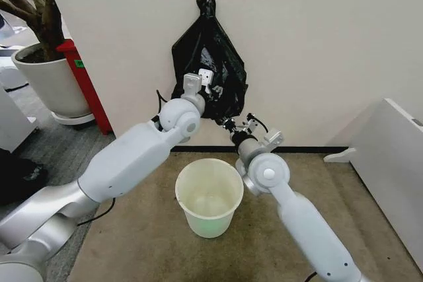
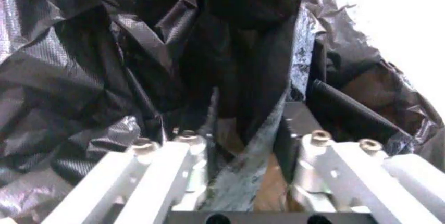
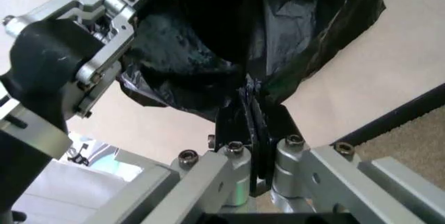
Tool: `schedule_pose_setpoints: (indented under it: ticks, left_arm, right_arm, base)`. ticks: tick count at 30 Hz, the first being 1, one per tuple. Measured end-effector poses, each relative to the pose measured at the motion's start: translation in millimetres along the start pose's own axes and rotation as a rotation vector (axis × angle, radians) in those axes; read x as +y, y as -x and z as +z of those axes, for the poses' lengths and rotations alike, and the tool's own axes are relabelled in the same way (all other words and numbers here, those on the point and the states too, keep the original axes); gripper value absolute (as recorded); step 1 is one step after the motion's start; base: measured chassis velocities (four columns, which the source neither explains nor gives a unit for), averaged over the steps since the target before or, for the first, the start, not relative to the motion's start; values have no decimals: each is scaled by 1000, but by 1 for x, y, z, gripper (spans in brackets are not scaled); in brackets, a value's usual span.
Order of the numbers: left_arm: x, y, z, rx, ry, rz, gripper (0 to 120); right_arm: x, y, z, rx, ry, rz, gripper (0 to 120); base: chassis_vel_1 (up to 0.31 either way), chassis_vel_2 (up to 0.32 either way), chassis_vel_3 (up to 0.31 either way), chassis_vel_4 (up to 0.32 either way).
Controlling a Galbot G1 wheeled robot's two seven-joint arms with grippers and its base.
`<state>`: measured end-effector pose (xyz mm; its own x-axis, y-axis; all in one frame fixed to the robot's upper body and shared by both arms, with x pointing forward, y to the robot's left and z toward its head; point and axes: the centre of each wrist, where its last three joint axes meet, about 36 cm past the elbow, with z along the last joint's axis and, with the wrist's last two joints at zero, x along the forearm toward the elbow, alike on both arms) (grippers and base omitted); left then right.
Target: Place the garbage bag over the trash bin.
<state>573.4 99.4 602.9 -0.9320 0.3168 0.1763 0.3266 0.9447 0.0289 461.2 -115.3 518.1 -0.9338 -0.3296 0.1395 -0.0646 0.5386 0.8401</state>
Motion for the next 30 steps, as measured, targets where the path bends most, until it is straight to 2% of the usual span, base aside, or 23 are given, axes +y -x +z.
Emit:
schedule_pose_setpoints:
  ticks: [2,7,12,13,14,20,25,26,30]
  left_arm:
    - [0,1,0,0,0,0,19]
    - [5,-5,-7,-28,-19,-15,0]
    - [13,-15,-13,-52,-33,-31,0]
    - [20,-23,-16,-69,-36,-38,0]
    - [35,-38,-24,-118,-56,-55,0]
    - [53,-55,-36,-193,-105,-70,0]
    - [64,-62,-44,-225,-160,-72,0]
    - [64,-62,-44,-225,-160,-72,0]
    - [69,-63,-43,-232,-190,-77,0]
  right_arm:
    - [0,0,-1,-1,-1,0,0]
    - [-5,-3,-4,-9,-7,1,0]
    - [-8,-4,-7,-15,-9,3,0]
    - [-9,-4,-10,-20,-9,3,0]
    - [-11,-4,-14,-29,-10,2,0]
    - [-13,-13,-13,-7,-58,-38,0]
    - [-22,-30,-5,-15,-218,-90,1]
    - [-22,-30,-5,-15,-218,-90,1]
    - [-35,-46,-4,-38,-366,-119,12]
  base:
    - [0,0,0,0]
    - [0,0,0,0]
    - [0,0,0,0]
    - [0,0,0,0]
    - [0,0,0,0]
    - [0,0,0,0]
    - [0,0,0,0]
    - [0,0,0,0]
    - [0,0,0,0]
